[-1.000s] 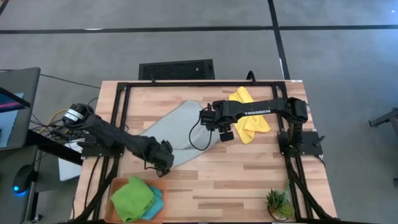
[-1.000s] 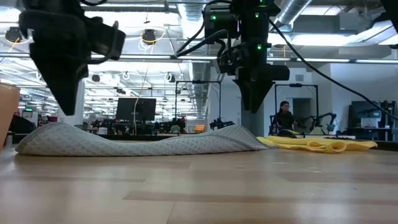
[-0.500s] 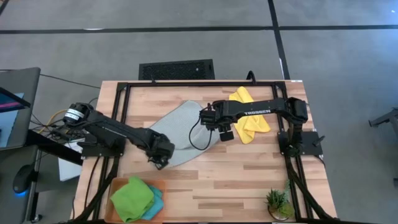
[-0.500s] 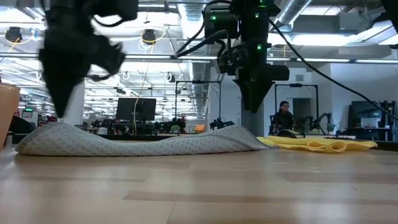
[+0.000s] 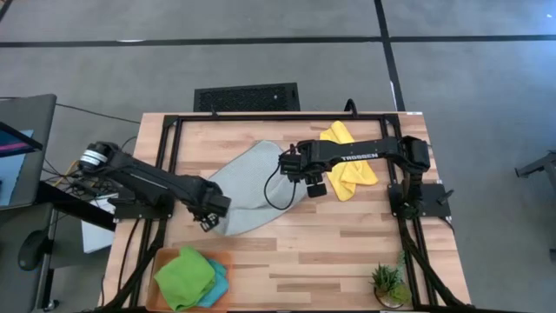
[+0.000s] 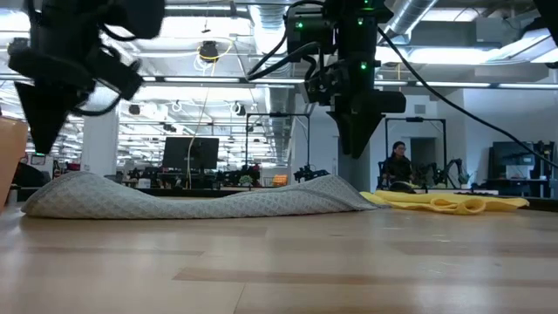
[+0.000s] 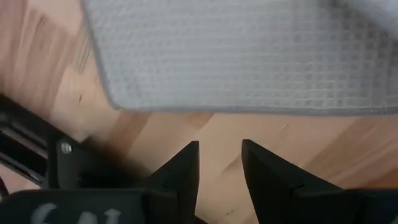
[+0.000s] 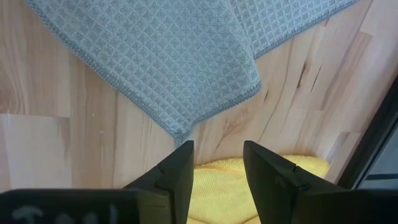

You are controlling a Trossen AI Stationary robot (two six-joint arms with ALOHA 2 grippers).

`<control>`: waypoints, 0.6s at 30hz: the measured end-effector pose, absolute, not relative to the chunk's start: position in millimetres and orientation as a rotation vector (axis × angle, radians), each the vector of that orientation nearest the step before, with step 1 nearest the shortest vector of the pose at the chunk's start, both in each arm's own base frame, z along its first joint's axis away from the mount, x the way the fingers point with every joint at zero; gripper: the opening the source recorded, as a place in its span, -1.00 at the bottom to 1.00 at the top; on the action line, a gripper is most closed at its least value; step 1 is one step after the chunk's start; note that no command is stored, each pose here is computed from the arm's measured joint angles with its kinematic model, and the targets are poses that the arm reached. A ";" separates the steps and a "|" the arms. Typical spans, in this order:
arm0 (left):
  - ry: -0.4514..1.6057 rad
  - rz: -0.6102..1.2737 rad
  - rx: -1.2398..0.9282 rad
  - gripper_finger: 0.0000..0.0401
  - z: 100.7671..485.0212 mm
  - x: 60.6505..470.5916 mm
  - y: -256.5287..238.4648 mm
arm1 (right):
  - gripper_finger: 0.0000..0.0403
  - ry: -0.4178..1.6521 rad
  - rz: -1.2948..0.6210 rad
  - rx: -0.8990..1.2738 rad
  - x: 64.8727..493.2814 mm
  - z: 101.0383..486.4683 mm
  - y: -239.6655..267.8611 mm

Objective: Fold microfiber towels
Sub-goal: Fold the gray microfiber towel

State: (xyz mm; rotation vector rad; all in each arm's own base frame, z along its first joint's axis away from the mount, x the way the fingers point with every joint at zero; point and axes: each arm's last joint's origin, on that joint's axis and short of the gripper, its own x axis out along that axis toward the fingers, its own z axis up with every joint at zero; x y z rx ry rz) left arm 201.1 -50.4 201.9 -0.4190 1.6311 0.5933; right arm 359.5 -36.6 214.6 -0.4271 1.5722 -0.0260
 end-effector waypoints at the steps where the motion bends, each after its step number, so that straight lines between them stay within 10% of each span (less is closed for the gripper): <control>1: 1.606 0.610 -0.451 -0.43 204.0 193.6 -48.2 | -0.20 1.572 -0.026 -0.427 359.6 214.6 -36.6; 12: 0.901 0.409 -1.044 -0.43 170.1 152.0 -37.3 | -0.21 1.566 -0.029 -0.426 360.1 214.6 -36.6; 18: 0.861 0.454 -1.208 -0.43 138.3 140.9 -34.8 | -0.21 1.561 -0.031 -0.425 360.6 214.7 -37.1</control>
